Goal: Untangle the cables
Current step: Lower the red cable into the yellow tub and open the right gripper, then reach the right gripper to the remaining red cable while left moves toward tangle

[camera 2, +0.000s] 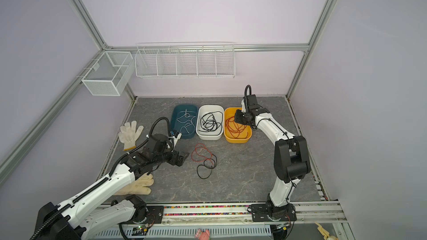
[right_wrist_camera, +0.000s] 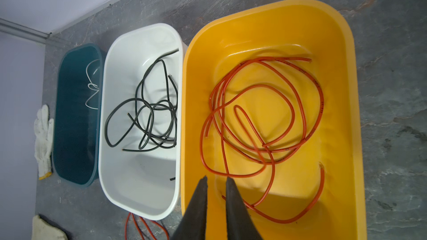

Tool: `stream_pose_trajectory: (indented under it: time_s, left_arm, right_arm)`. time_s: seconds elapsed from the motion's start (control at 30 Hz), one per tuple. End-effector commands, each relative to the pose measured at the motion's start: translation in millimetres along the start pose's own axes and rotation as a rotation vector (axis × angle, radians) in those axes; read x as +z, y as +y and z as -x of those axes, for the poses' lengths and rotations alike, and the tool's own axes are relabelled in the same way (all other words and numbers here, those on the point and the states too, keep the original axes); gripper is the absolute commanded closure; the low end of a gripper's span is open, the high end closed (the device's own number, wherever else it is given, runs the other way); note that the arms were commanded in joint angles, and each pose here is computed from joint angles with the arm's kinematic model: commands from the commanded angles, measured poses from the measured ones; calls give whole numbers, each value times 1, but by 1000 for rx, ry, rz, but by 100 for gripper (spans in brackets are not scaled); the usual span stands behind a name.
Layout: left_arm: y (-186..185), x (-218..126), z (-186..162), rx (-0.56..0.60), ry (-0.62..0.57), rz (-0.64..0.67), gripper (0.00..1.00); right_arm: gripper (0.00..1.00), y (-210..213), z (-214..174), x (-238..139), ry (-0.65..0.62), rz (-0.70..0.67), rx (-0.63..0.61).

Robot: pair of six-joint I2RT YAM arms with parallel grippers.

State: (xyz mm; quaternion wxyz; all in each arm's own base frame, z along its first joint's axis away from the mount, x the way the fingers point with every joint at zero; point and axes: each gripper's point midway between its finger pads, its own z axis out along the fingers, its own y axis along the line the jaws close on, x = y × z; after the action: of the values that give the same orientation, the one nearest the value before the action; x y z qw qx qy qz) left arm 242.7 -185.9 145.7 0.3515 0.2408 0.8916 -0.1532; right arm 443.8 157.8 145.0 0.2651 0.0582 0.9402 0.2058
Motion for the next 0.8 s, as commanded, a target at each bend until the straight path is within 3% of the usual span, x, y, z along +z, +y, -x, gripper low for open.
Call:
stream_pose_trajectory:
  time_s: [0.0, 0.17, 0.4, 0.6, 0.77]
  left_arm:
    - [1, 0, -3, 28, 12, 10, 1]
    - [2, 0, -3, 27, 11, 14, 1]
    - [-3, -5, 4, -3, 10, -11, 1]
    - [7, -11, 7, -1, 13, 51, 1]
    - [2, -13, -8, 67, 42, 27, 1]
  right_arm:
    - [72, 5, 0, -12, -3, -9, -8]
    - [59, 31, -25, -29, 1, 65, -53]
    - [47, 68, -89, -40, 78, 215, -141]
    - [43, 100, -144, -42, 154, 304, -269]
    - [43, 121, -184, -31, 228, 323, -406]
